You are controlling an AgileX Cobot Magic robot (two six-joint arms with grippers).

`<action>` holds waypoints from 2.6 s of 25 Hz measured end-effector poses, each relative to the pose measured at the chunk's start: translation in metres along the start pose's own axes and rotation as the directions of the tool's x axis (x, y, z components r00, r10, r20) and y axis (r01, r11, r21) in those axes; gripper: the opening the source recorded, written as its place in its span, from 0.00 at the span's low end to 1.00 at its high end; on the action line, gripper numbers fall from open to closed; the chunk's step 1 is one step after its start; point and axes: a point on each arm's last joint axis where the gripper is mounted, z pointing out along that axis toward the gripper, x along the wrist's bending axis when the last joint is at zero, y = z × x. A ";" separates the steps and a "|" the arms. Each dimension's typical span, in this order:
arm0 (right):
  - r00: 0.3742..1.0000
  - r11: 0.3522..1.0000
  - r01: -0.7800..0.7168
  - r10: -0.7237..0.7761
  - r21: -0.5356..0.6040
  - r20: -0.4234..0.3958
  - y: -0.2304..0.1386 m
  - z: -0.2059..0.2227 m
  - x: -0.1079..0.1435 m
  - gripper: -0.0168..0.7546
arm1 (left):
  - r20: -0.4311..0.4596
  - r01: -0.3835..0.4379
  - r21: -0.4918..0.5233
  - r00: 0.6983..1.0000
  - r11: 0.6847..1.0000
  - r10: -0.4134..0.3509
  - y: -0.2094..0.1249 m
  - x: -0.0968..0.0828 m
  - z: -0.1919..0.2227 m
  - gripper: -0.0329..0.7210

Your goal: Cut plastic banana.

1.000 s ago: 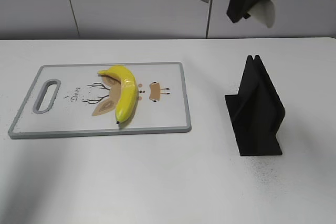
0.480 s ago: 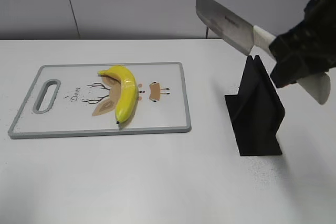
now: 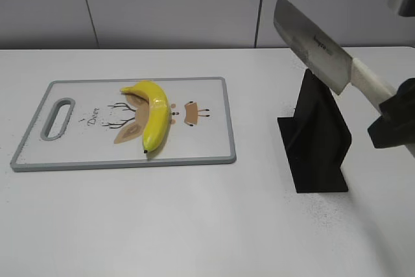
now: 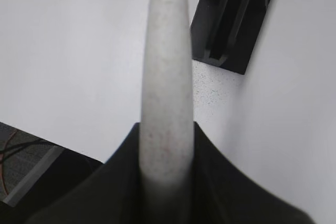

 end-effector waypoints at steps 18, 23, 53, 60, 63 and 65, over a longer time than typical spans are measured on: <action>0.985 0.984 -0.173 0.174 -0.049 0.016 -0.052 -0.005 -0.012 0.23 | -0.080 -0.052 -0.444 0.997 0.894 0.018 -0.064 -0.013 -0.041 0.75; 0.979 0.976 -0.201 0.203 -0.084 0.012 -0.048 0.002 -0.013 0.23 | -0.112 -0.066 -0.491 0.994 0.869 0.012 -0.061 -0.010 -0.042 0.75; 0.964 0.968 -0.246 0.249 -0.044 0.088 -0.016 0.078 -0.020 0.23 | -0.046 0.018 -0.426 0.998 0.905 -0.042 -0.066 -0.011 -0.018 0.74; 0.954 0.960 -0.279 0.278 -0.009 0.109 -0.017 0.089 -0.021 0.23 | -0.046 0.018 -0.426 0.998 0.905 -0.042 -0.066 -0.011 -0.018 0.74; 0.956 0.962 -0.272 0.272 -0.011 0.114 -0.017 0.089 -0.022 0.23 | -0.046 0.018 -0.426 0.998 0.905 -0.042 -0.066 -0.011 -0.018 0.74; 0.956 0.963 -0.271 0.270 -0.013 0.114 -0.017 0.089 -0.022 0.23 | -0.046 0.018 -0.426 0.998 0.905 -0.042 -0.066 -0.011 -0.018 0.74</action>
